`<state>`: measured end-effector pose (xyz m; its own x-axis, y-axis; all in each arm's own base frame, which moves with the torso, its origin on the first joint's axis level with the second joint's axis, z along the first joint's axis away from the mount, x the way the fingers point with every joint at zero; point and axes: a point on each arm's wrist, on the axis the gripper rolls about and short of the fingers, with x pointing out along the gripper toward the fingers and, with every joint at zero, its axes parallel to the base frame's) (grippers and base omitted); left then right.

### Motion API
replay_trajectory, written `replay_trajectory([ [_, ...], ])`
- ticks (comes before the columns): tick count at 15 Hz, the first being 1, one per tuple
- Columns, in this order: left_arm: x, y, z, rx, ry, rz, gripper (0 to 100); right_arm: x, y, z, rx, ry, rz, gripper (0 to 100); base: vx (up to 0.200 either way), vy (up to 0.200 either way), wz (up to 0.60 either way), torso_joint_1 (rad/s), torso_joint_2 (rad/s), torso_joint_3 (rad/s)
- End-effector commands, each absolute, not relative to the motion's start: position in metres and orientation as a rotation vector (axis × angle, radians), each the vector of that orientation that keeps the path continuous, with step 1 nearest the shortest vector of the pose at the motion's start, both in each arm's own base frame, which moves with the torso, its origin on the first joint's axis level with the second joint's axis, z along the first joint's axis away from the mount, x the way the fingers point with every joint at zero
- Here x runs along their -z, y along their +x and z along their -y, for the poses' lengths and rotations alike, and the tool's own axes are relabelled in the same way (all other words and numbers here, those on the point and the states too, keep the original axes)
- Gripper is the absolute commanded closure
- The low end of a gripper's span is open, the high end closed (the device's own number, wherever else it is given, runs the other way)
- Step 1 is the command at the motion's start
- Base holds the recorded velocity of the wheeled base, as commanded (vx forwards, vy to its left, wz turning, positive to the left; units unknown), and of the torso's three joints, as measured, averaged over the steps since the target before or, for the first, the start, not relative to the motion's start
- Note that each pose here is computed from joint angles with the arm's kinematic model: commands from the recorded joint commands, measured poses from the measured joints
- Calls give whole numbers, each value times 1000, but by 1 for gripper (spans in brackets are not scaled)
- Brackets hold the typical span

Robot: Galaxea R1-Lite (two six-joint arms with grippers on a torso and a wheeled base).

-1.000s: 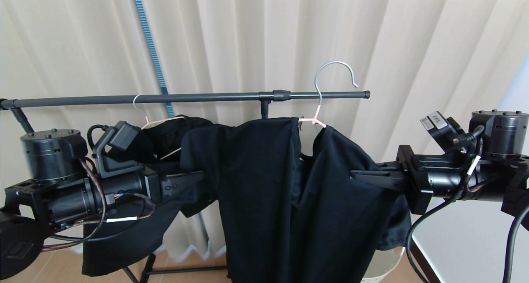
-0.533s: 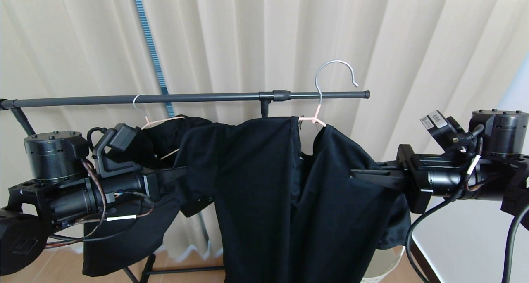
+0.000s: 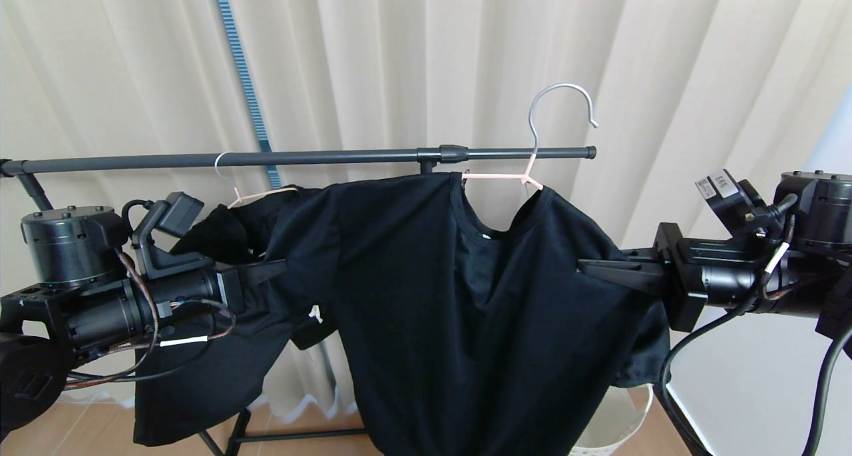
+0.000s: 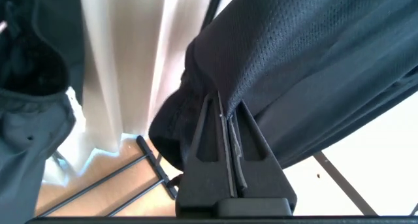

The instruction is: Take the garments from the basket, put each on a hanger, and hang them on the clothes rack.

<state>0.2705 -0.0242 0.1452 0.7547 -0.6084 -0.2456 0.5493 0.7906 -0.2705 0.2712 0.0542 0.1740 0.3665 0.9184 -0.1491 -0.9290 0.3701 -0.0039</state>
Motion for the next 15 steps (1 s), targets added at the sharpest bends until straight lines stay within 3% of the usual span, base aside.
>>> replay_trajectory([
  [1,-142,273,23,632,-190,-342,100,-175,271,-53,-1183,-95,-124,100,0,0,0,0,0,0],
  [8,-141,270,24,636,-190,-346,100,-175,272,-52,-1180,-94,-126,100,0,0,0,0,0,0],
  [9,-141,270,24,636,-190,-347,0,-175,272,-52,-1180,-95,-124,100,0,0,0,0,0,0],
  [15,-149,263,26,649,-185,-320,0,-172,272,-53,-1186,-90,-136,100,0,0,0,0,0,0],
])
